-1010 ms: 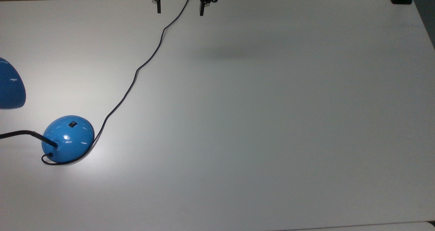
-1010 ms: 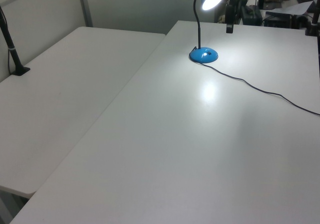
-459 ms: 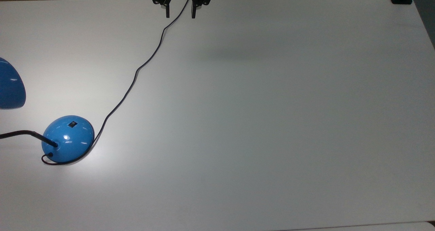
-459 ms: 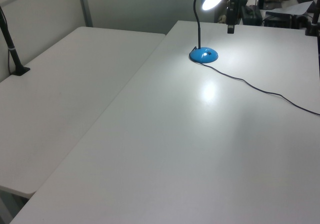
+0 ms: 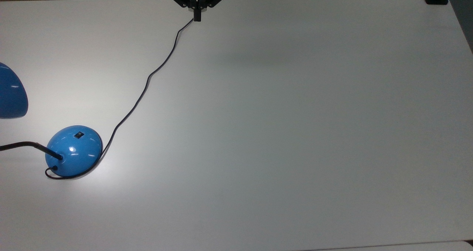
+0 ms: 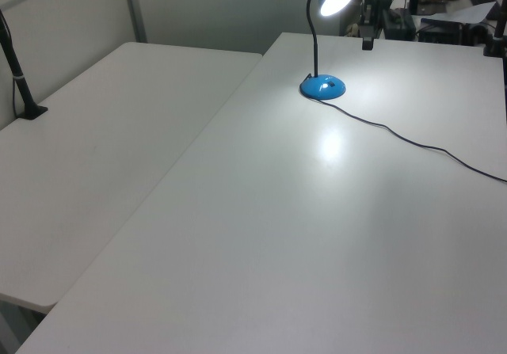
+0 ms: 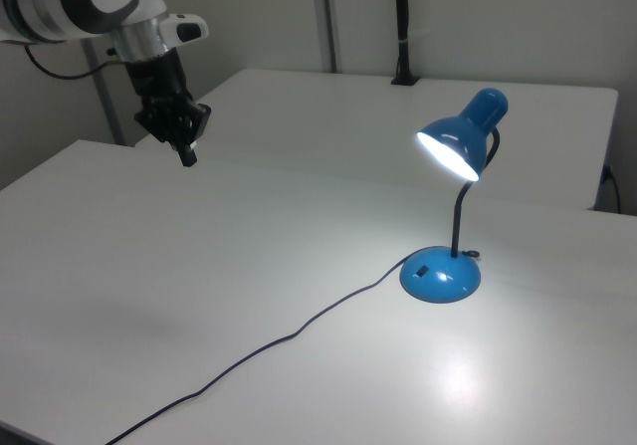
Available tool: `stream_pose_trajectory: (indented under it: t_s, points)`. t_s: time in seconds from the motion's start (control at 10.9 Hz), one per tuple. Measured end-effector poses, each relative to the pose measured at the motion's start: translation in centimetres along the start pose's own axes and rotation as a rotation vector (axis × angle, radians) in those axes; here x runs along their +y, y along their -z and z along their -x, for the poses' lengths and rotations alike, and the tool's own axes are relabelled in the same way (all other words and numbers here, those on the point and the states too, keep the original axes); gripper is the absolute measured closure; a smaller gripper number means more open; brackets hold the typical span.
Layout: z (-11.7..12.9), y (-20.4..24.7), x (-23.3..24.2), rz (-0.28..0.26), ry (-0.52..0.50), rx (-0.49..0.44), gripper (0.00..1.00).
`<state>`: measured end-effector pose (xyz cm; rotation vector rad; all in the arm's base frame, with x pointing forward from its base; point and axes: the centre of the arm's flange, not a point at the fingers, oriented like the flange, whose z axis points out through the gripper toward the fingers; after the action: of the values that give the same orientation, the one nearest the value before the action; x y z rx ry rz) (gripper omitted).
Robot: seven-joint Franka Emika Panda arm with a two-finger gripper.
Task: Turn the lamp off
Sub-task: 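Move the gripper toward the blue lamp's round base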
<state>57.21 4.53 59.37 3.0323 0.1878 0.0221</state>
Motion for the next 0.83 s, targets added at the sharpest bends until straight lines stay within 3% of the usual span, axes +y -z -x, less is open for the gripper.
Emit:
stream_pose_trajectory:
  t_s: [0.46,0.83]
  points:
    - [0.1,-3.4,9.2,-0.015,-0.163,-0.037,0.99]
    - [0.7,-12.5,18.2,-0.021,-0.353,0.063,0.99]
